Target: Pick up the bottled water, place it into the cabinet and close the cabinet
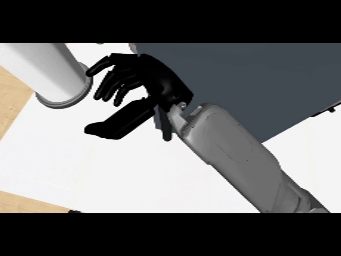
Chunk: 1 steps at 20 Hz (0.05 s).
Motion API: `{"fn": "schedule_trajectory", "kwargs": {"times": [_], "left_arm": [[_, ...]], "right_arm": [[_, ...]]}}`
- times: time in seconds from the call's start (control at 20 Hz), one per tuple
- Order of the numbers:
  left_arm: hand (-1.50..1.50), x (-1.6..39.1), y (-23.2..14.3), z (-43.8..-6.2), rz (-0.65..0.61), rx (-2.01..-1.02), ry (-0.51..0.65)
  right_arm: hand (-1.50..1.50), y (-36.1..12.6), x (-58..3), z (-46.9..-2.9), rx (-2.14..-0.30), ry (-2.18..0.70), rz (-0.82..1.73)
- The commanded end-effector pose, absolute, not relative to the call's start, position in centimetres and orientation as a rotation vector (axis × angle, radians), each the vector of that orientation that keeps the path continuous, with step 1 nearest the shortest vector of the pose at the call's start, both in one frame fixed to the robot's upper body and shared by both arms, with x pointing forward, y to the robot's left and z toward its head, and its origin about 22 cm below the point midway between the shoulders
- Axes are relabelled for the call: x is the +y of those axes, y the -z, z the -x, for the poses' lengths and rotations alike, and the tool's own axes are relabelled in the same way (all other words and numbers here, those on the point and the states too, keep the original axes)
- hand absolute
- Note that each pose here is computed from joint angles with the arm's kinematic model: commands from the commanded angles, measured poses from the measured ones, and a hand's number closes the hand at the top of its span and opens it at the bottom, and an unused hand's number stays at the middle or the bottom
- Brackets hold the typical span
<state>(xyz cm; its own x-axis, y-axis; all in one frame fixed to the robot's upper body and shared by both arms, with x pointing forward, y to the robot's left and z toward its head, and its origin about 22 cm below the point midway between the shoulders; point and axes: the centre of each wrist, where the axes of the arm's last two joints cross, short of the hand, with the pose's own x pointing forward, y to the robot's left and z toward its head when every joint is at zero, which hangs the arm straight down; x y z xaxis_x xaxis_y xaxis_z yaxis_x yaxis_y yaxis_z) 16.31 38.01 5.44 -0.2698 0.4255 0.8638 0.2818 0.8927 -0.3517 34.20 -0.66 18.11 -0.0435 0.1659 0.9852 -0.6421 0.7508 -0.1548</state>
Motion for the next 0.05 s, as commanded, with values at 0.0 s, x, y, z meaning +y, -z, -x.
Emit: {"fn": "schedule_trajectory", "kwargs": {"times": [0.0], "left_arm": [[-1.50,37.99,-5.06,-16.11,0.517,-1.867,-0.169]], "right_arm": [[-1.50,-20.19,-2.21,-37.61,-1.559,-0.391,-0.343]]}}
